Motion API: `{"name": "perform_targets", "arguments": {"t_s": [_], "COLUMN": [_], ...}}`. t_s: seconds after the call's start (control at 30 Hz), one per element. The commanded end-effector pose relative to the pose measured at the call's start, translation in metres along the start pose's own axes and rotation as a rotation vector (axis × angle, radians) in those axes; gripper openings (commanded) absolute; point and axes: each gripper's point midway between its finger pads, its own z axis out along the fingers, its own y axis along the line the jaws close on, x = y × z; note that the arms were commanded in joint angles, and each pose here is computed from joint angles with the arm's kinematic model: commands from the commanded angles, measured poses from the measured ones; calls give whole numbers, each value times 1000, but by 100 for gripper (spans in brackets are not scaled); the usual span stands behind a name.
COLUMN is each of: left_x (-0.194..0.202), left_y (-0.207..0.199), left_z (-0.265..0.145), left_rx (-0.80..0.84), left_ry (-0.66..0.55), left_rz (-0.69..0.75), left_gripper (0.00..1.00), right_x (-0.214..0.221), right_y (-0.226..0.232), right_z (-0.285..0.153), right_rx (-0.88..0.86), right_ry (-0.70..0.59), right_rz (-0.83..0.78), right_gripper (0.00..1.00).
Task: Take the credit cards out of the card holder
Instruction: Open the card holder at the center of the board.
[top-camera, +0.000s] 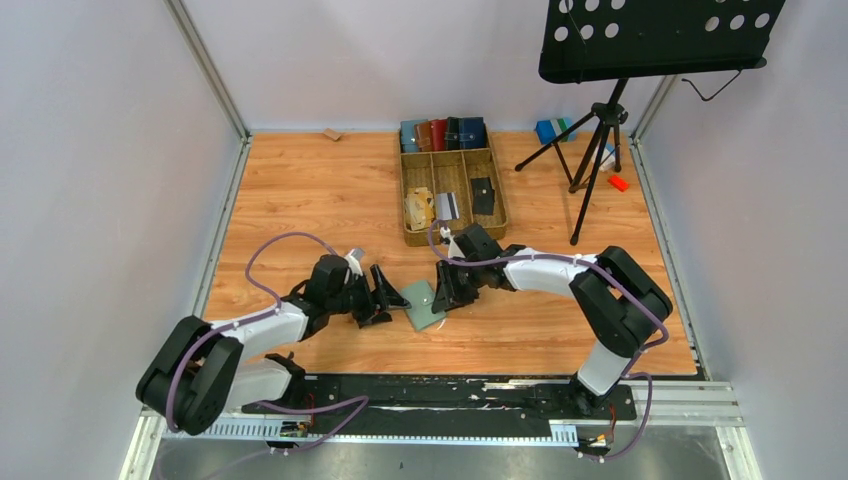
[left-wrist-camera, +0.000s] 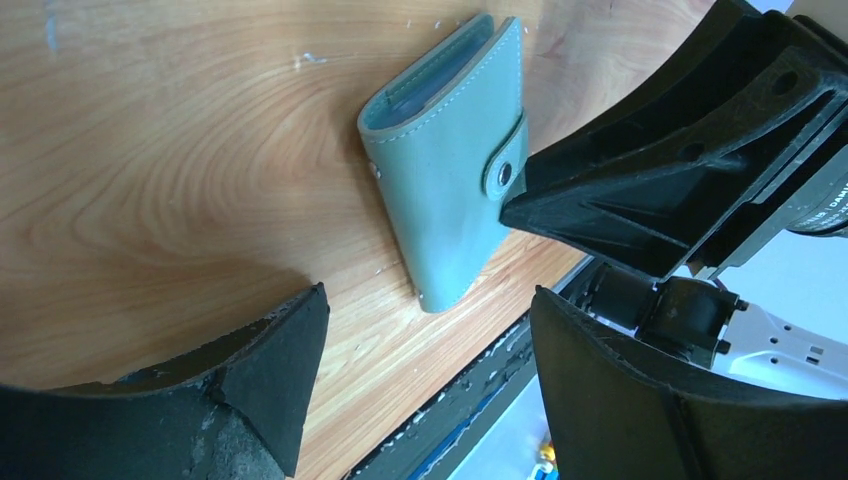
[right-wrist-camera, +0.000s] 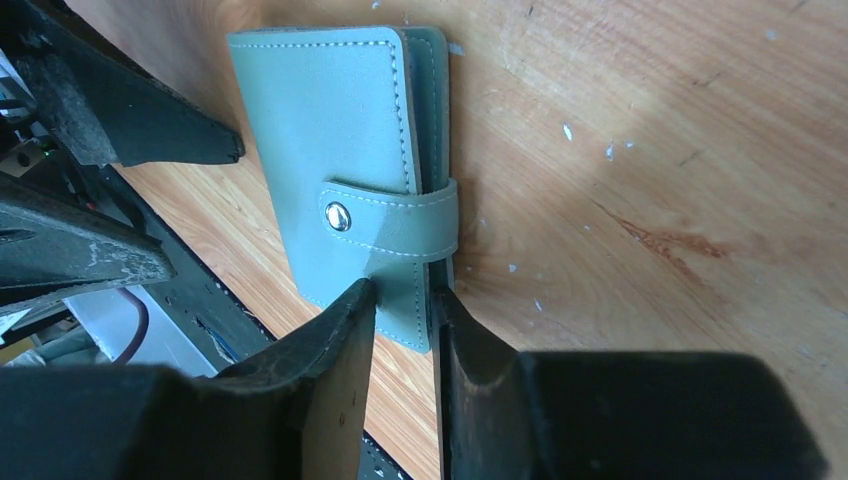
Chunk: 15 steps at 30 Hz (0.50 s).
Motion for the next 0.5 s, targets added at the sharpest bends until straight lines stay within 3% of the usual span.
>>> {"name": "perform_targets", "arguments": {"t_s": [0.0,0.27,0.47], "left_x": [-8,-11,-12], "left_y": [-11,-16,-26], "left_z": [10,20,23], "left_rx": [27,66,136], "left_ry": [-10,-14,-17], "left_rz": [37,32,27], "left_gripper": [81,75,59], "right_x": [5,15,19], "right_y": [3,5,7], "right_z": [8,12,16], "right_rx": [-28,-69,-97], "right_ry": [9,22,27], "right_rz": [28,111,161], "right_gripper": [25,11,2]}}
